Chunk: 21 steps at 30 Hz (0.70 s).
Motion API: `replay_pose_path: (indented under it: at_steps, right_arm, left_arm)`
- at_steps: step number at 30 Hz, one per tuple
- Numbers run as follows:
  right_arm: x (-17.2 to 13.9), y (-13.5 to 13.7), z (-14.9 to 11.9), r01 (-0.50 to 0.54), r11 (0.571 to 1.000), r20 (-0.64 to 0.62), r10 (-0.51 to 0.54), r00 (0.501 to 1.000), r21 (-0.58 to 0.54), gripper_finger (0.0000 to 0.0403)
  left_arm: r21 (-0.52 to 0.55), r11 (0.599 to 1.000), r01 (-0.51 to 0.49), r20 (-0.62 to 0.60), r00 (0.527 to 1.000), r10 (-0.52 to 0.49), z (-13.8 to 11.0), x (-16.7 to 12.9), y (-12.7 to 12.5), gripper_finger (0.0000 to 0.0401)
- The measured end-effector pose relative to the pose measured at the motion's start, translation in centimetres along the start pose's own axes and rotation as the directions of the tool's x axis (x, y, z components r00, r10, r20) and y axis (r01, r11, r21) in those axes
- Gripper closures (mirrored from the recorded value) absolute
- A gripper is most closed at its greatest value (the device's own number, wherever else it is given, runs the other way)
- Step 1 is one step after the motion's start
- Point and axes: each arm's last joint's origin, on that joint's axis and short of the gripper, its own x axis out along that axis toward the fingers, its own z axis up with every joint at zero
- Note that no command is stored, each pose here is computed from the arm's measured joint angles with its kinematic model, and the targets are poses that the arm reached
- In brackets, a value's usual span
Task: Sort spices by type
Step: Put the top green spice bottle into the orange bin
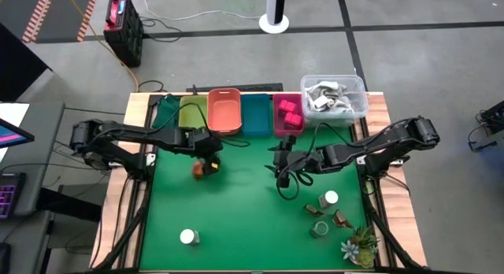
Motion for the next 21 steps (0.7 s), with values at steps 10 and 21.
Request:
replay_pose_path:
  at_steps: [10, 21]
  right_arm:
    - [0.0, 0.0, 0.0, 0.000, 1.000, -0.003, 0.000, 1.000, -0.004, 0.0100]
    - [0.0, 0.0, 0.0, -0.003, 1.000, -0.002, 0.003, 1.000, 0.011, 0.0100]
  left_arm:
    - [-0.019, 1.000, 0.005, 0.009, 1.000, -0.004, 0.1, -0.1, 0.0, 0.0212]
    - [-0.044, 0.998, 0.037, 0.089, 0.995, -0.033, 1.9, -2.3, 0.0, 0.0212]
